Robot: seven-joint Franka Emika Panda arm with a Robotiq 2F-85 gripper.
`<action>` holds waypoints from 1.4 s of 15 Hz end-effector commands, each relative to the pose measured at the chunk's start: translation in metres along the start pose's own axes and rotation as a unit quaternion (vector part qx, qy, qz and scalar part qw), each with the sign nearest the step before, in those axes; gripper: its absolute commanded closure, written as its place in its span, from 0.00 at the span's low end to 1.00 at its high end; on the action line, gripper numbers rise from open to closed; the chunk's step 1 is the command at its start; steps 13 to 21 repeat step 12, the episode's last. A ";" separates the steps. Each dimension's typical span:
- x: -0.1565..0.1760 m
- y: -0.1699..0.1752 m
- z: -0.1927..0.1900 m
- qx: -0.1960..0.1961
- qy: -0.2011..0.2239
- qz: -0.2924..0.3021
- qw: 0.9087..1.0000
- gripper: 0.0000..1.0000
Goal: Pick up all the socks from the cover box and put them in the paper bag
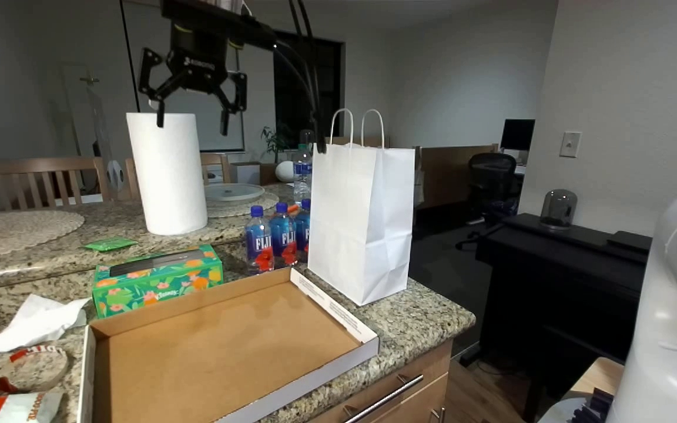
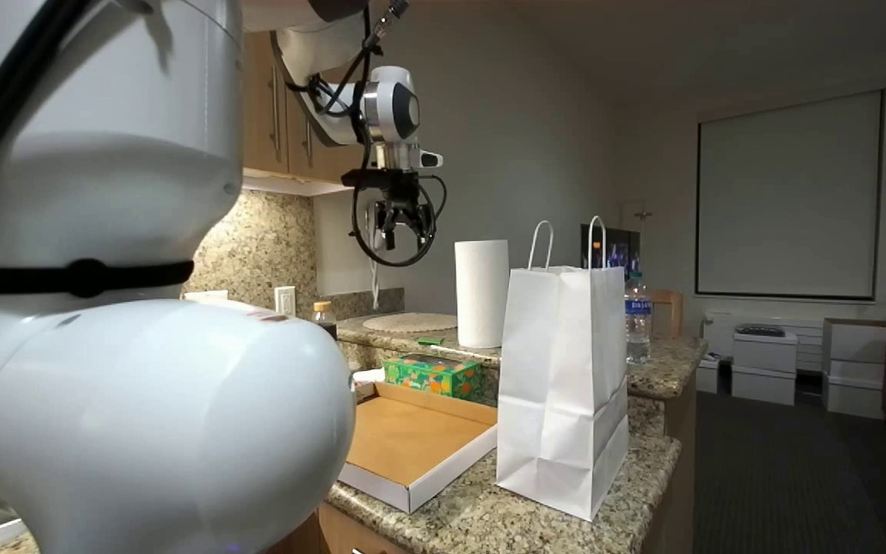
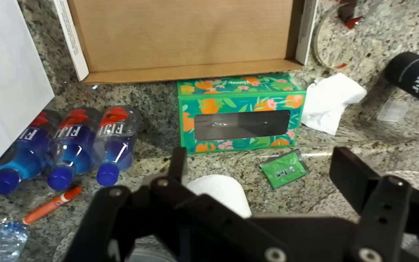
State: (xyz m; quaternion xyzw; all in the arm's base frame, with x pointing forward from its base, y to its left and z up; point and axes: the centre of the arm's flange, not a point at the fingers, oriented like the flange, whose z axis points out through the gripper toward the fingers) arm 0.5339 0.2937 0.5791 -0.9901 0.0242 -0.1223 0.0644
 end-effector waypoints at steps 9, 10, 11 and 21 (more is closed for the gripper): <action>-0.037 0.022 0.045 -0.054 -0.064 0.000 0.997 0.00; -0.038 0.022 0.045 -0.054 -0.064 0.000 0.996 0.00; -0.039 0.022 0.045 -0.054 -0.064 0.000 0.996 0.00; -0.039 0.022 0.044 -0.054 -0.064 0.000 0.996 0.00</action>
